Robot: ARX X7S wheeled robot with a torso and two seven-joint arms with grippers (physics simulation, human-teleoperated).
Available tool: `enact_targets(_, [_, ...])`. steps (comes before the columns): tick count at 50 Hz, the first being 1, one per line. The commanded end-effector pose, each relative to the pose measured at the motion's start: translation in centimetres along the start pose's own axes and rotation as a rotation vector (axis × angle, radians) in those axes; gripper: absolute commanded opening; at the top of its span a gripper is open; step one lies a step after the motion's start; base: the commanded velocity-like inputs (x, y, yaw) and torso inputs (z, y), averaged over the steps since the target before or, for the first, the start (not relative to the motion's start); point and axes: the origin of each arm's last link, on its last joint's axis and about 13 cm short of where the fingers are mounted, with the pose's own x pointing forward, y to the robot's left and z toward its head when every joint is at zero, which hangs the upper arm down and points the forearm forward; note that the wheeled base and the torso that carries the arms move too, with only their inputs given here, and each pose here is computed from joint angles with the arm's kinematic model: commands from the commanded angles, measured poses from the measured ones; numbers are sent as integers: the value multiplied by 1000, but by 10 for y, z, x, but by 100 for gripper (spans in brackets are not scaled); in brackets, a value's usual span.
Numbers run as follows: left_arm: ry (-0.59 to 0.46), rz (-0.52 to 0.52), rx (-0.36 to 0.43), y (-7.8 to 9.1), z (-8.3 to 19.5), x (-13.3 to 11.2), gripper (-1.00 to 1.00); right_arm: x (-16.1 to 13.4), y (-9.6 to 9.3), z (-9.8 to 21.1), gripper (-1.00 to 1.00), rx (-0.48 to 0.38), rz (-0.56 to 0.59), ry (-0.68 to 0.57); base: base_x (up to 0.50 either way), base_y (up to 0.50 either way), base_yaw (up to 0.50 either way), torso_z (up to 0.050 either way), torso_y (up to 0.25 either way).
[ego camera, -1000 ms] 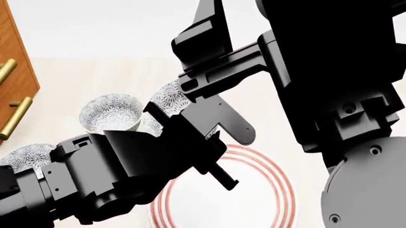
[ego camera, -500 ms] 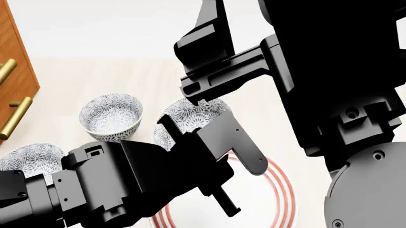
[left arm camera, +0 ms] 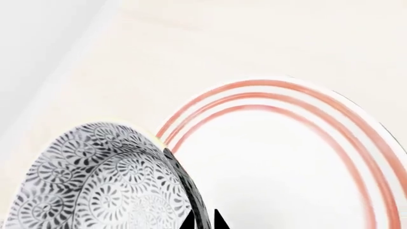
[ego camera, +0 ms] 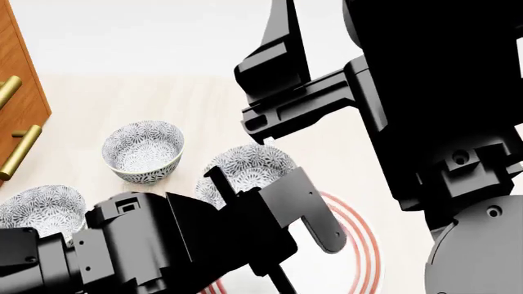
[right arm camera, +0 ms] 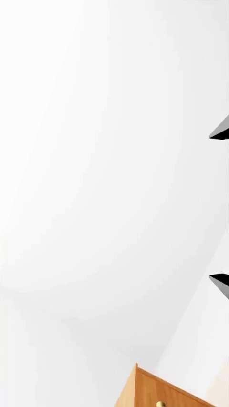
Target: Put the bowl at the front on the plate.
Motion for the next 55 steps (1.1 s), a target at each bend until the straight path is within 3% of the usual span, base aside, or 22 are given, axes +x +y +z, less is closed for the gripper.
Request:
enact_targets(1, [25, -17, 20, -2, -1, -1, -100, 1, 0, -3, 100, 5, 1, 6, 0, 0, 0, 0, 0])
enact_targets(13, [-2, -77, 45, -10, 2, -4, -100, 2, 0, -7, 100, 12, 0, 10, 0, 0, 0, 0, 1])
enact_targets(21, [-33, -146, 18, -16, 6, -6, -100, 3, 0, -10, 100, 19, 3, 18, 0, 0, 0, 0, 0])
enact_targets(55, [-59, -183, -1, -25, 0, -1, -100, 5, 0, -13, 100, 24, 15, 26, 0, 0, 0, 0, 1])
